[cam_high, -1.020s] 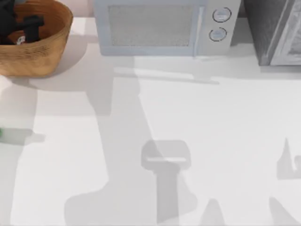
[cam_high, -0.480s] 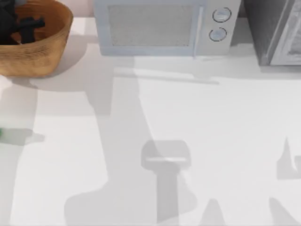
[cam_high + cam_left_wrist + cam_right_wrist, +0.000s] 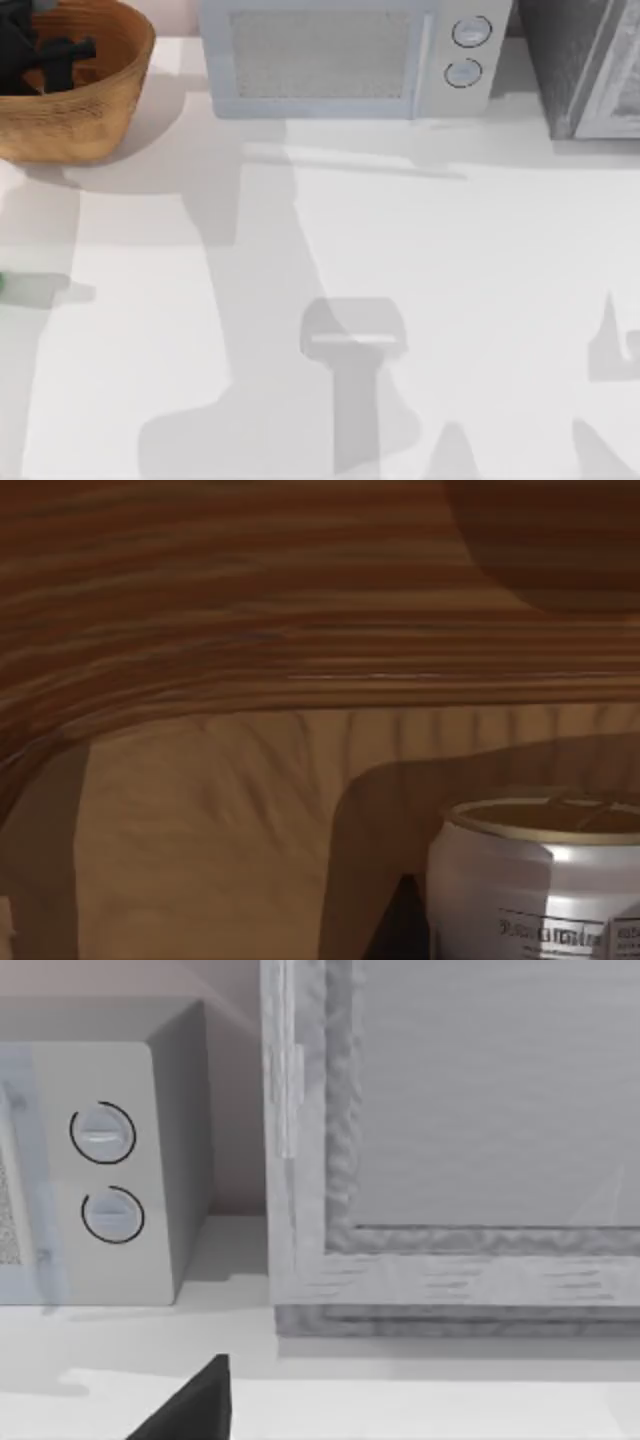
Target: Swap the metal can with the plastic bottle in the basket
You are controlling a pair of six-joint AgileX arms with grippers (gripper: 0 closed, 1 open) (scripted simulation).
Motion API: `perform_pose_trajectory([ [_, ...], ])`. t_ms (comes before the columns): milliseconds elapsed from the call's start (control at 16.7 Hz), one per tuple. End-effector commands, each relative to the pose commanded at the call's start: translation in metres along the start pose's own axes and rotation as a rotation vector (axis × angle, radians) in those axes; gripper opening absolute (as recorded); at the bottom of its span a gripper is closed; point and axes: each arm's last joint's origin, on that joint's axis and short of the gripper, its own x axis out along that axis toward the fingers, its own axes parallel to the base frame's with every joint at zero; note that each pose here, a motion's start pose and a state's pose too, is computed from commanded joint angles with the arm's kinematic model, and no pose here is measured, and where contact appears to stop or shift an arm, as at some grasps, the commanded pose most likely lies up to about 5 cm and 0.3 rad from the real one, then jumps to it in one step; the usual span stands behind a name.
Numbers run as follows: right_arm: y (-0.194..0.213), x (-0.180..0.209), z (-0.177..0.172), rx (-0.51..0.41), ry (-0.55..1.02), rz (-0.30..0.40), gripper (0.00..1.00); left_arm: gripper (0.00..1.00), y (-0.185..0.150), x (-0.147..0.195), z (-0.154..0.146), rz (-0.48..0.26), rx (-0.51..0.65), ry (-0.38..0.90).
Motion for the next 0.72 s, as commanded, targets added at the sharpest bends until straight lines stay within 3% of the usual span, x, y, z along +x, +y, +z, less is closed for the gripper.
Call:
perform_pose_trajectory([
  [300,0.0,0.0,0.0,0.0,0.0,0.0,1.0,0.0,-0.013,-0.033,-0.01,0.008,-0.013,-0.022],
  [540,0.0,0.0,0.0,0.0,0.0,0.0,1.0,0.0,-0.043,-0.103,-0.031,0.016,0.029,-0.155],
  [720,0.0,0.0,0.0,0.0,0.0,0.0,1.0,0.0,-0.069,-0.165,-0.069,0.025,0.077,-0.299],
])
